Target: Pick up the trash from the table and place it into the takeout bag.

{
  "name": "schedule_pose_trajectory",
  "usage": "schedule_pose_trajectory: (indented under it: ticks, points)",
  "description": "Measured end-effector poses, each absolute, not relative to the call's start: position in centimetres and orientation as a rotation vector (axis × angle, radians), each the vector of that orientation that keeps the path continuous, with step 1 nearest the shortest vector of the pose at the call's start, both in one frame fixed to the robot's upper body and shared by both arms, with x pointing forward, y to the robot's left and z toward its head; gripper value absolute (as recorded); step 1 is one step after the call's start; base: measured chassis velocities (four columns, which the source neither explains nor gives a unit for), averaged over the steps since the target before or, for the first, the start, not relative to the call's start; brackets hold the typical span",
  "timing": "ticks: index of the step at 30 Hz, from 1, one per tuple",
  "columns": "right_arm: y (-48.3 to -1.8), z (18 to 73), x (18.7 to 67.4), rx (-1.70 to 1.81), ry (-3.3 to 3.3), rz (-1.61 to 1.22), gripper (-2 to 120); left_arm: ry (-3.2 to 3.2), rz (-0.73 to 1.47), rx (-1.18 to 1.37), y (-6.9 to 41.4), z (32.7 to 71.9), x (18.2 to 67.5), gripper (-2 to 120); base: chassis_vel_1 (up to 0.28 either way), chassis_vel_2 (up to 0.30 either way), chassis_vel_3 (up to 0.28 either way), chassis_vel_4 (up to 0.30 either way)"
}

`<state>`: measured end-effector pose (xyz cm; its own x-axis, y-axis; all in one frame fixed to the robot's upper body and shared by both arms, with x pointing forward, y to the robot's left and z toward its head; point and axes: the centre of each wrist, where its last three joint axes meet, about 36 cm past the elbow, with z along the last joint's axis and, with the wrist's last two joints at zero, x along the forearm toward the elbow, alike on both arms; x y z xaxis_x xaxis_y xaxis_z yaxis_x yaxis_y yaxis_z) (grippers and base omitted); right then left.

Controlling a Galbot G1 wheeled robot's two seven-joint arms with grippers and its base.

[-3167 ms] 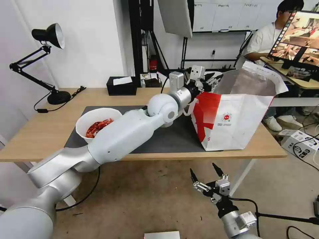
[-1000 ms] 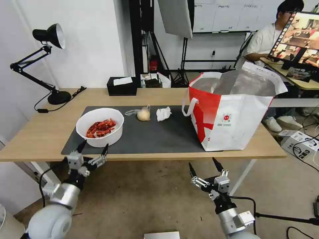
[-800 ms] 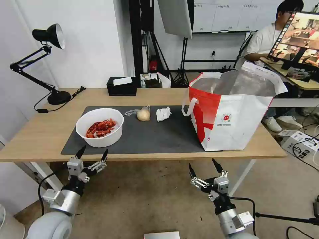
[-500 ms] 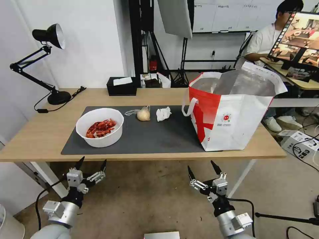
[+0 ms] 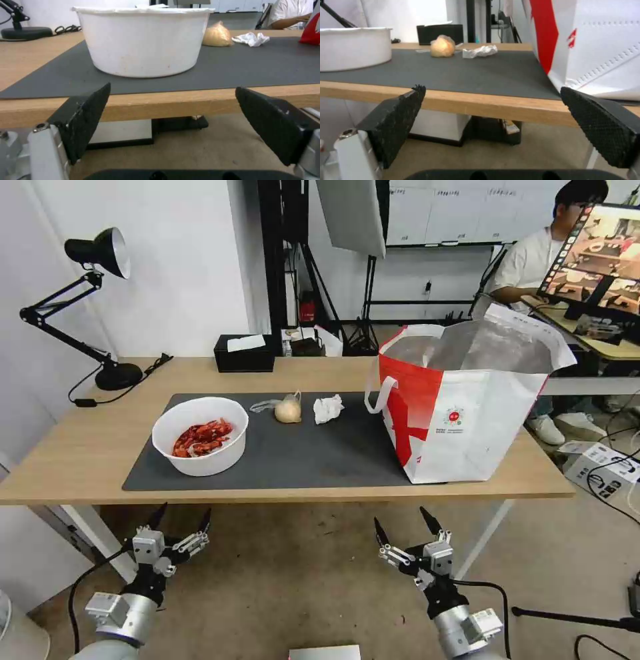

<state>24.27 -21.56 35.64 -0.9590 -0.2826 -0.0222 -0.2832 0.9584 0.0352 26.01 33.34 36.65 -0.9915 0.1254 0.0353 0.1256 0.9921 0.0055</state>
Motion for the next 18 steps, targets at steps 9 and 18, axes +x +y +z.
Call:
schedule_pose_trajectory:
  ticks: [9,18]
  points:
    - [-20.4,39.6,29.1,-0.67,2.983,0.104,100,-3.108,-0.01,-0.203,33.5,37.0,26.3,100,0.0,0.0,0.0,0.0]
    - [-19.7,42.3,34.1,-0.852,2.956,0.031,100,-3.109,-0.014,-0.206,33.7,37.2,26.4,100,0.0,0.0,0.0,0.0]
